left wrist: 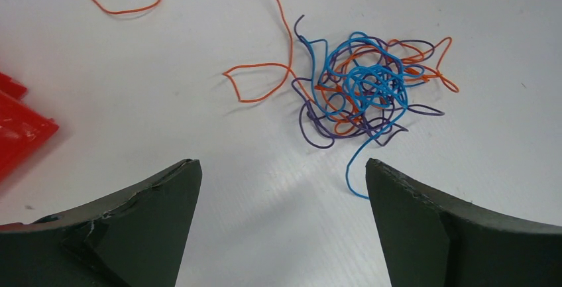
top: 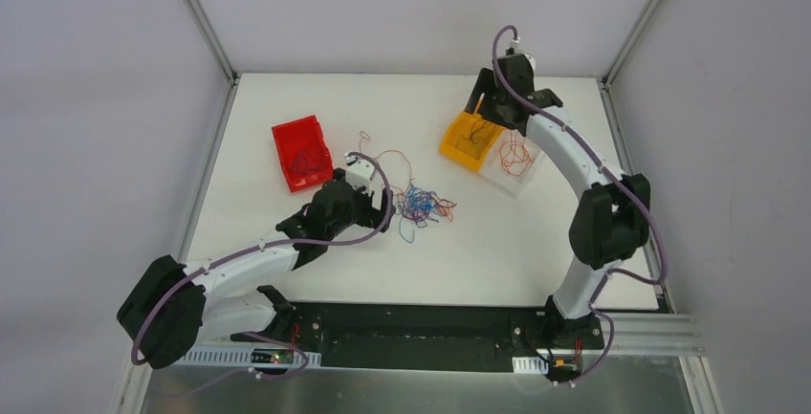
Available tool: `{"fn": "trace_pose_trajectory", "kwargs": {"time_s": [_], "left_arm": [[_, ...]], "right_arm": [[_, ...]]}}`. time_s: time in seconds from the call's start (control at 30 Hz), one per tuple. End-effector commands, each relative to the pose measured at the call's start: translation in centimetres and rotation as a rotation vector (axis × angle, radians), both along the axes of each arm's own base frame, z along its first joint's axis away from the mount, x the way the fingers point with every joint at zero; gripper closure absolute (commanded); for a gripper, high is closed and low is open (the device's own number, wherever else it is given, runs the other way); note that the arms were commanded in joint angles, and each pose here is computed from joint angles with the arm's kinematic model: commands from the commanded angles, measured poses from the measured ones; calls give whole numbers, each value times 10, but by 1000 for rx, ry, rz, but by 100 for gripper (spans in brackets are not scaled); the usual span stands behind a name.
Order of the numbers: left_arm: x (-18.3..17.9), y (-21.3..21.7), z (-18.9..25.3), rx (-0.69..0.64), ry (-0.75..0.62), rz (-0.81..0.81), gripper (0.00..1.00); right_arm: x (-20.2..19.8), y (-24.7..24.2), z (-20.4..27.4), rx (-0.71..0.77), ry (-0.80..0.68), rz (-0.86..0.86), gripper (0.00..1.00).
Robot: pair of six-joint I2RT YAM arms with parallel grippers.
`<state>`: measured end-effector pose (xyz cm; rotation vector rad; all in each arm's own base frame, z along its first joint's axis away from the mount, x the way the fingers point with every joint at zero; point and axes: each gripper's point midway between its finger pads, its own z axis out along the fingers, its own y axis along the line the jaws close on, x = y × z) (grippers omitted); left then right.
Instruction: Untangle the cables
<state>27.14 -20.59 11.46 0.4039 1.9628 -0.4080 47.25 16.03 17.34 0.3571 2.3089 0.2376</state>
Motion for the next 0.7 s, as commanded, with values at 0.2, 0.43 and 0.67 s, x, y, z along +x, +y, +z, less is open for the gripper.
{"fn": "trace_pose_trajectory", "kwargs": {"time_s": [0.2, 0.43, 0.67], "left_arm": [[0, -30, 28, -88, -29, -120, 1], [-16, -47, 31, -111, -45, -269, 3], [-21, -57, 25, -99, -36, -346, 6]], "right_arm": [[-109, 60, 39, 174, -90, 347, 26], [-141, 78, 9, 267, -188, 461, 30], [-147, 70, -11, 277, -303, 423, 30]]}}
